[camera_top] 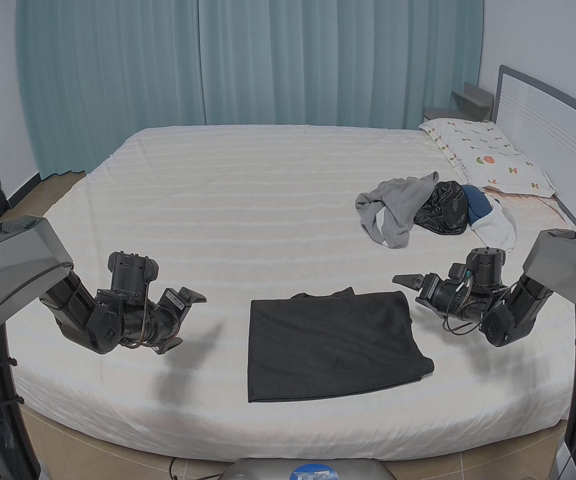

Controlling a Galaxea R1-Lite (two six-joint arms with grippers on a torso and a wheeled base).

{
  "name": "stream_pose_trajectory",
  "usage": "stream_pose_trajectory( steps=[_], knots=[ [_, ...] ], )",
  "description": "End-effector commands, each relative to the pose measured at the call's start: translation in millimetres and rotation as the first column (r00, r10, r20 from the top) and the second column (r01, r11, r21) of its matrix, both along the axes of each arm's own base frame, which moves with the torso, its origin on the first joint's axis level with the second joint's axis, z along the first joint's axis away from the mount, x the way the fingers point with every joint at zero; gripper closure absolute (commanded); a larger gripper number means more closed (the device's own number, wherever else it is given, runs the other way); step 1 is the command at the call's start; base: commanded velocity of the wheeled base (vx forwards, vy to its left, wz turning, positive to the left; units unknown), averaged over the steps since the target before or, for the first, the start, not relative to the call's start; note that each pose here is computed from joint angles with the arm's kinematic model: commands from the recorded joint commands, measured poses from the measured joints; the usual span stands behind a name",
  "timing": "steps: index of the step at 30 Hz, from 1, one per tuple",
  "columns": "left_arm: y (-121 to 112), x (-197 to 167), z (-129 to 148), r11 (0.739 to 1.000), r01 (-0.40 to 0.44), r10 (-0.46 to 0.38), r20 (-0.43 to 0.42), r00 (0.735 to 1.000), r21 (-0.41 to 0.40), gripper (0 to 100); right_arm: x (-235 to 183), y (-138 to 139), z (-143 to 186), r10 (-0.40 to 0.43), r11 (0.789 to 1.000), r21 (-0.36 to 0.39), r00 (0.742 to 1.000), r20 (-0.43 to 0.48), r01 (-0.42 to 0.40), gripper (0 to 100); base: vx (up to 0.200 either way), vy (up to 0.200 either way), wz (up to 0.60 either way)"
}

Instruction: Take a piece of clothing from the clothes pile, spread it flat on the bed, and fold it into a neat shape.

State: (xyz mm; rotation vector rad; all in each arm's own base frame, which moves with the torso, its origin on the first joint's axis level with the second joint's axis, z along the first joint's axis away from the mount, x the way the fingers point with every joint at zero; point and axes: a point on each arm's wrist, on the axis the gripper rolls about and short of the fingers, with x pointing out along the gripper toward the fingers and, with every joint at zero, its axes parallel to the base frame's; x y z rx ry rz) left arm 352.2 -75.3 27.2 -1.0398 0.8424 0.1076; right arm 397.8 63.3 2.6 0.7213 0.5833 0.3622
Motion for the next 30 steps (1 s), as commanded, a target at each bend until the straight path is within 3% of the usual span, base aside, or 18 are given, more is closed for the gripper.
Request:
stream_pose_trajectory(
  steps=[1,9,10,30],
  knots=[
    [0.1,-0.3,-0.5,1.000,0.000,0.000,-0.001,1.000,0.000,0,17.1,13.5,-23.7,0.017,1.000,0.004,0.999,-0.031,-0.017,0,0.000,0.000,0.00],
    [0.1,-0.3,-0.5,1.000,0.001,-0.001,-0.001,1.000,0.001,0,20.8,14.7,-28.2,0.017,1.000,0.002,0.999,-0.037,-0.017,0,0.000,0.000,0.00],
    [0.1,-0.3,-0.5,1.000,0.001,-0.001,-0.001,1.000,0.001,0,20.8,14.7,-28.2,0.017,1.000,0.002,0.999,-0.037,-0.017,100,0.000,0.000,0.00],
    [-0.4,-0.4,-1.0,1.000,0.001,-0.001,-0.002,1.000,0.002,0,31.6,3.6,-30.3,-0.043,0.999,-0.006,0.999,-0.015,0.043,100,0.000,0.000,0.00]
  ],
)
